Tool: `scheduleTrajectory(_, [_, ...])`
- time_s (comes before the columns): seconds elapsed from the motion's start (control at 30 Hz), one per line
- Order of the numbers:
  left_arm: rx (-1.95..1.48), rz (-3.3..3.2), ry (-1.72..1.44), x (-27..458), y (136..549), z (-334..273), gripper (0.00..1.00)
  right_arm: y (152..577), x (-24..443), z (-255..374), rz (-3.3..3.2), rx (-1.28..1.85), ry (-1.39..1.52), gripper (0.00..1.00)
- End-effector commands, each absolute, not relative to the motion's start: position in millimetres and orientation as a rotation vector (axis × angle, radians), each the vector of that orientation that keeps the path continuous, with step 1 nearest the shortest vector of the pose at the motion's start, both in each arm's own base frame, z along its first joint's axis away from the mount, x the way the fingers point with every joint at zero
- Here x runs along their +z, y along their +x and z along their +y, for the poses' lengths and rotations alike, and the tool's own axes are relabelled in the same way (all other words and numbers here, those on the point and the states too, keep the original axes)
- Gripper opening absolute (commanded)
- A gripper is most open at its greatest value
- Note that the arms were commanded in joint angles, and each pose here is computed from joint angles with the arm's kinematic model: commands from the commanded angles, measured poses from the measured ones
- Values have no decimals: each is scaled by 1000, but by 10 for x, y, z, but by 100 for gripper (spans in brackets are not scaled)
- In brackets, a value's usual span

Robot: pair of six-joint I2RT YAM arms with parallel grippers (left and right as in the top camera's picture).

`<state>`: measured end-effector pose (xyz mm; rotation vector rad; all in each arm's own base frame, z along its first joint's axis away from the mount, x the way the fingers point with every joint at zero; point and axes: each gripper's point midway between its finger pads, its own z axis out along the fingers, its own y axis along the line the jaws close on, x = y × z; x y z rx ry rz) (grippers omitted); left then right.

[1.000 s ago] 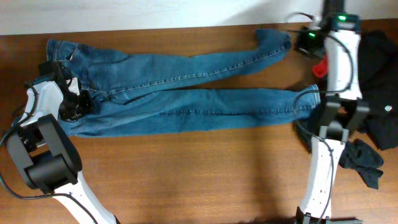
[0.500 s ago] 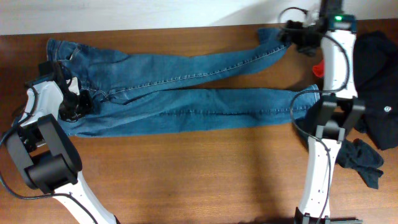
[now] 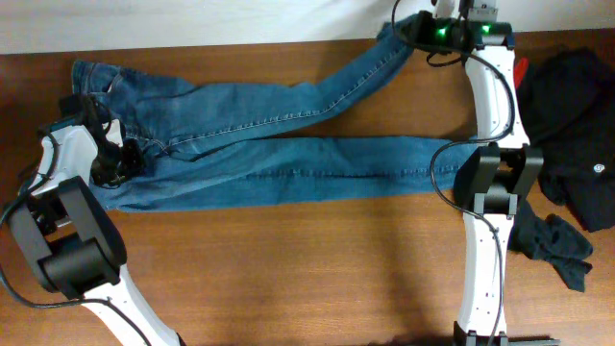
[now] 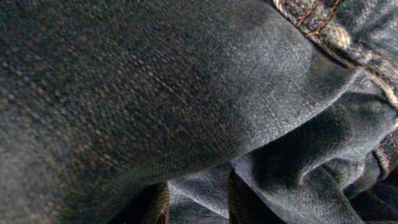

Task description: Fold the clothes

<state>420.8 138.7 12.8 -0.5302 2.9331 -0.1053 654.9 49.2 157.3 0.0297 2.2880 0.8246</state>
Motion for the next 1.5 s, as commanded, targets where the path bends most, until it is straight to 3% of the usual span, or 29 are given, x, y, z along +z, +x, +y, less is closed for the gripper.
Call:
scheduleTrajectory(0.0, [-87,2907,-528,249,4212,1418,31,6408,1452,169,2405,629,107,9])
scheduleTrajectory(0.1, [-86,2906,-528,250,4214,1419,31,6078,1036,-600,2614,108,353,10])
scheduleTrajectory(0.13, [-86,2905,-528,250,4217,1420,31,6000,1002,-781,2634,-22,395,15])
scheduleTrajectory(0.17, [-85,2902,-527,251,4223,1422,31,5872,979,-1048,2652,-193,464,36])
scheduleTrajectory(0.2, [-84,2900,-527,252,4228,1424,31,5808,976,-1159,2655,-253,512,47])
scheduleTrajectory(0.23, [-84,2900,-526,252,4229,1424,31,5726,963,-1266,2662,-293,576,47])
scheduleTrajectory(0.33, [-85,2902,-527,251,4223,1422,31,5638,892,-1235,2704,-119,652,47])
scheduleTrajectory(0.5, [-91,2915,-531,293,4179,1405,29,5762,1130,-226,2662,681,176,47])
scheduleTrajectory(0.57, [-112,2908,-526,357,4176,1376,24,5748,1178,-49,2648,766,130,45])
scheduleTrajectory(0.7, [-153,2892,-519,429,4194,1325,22,5715,1126,267,2692,724,38,42])
scheduleTrajectory(0.87, [-419,2728,-258,599,4605,937,23,5762,1093,597,2704,567,-112,43])
scheduleTrajectory(0.93, [-313,2749,-261,563,4605,1019,23,5787,1157,634,2690,527,-128,34])
scheduleTrajectory(1.03, [-52,2839,-360,465,4399,1366,18,5836,1377,511,2650,461,-80,20])
scheduleTrajectory(1.1, [49,2857,-534,426,4241,1598,14,5850,1528,371,2623,416,-47,6])
scheduleTrajectory(1.2, [38,2837,-861,348,3962,1937,8,5871,1720,105,2583,364,36,4])
scheduleTrajectory(1.37, [26,2866,-1019,257,3650,2170,6,5855,1676,-325,2596,248,179,4])
scheduleTrajectory(1.4, [23,2873,-1037,241,3609,2192,6,5849,1667,-424,2597,218,238,15])
scheduleTrajectory(1.43, [23,2873,-1044,239,3592,2206,6,5842,1663,-518,2594,199,287,45])
scheduleTrajectory(1.47, [22,2875,-1052,222,3574,2218,6,5835,1660,-585,2590,193,335,56])
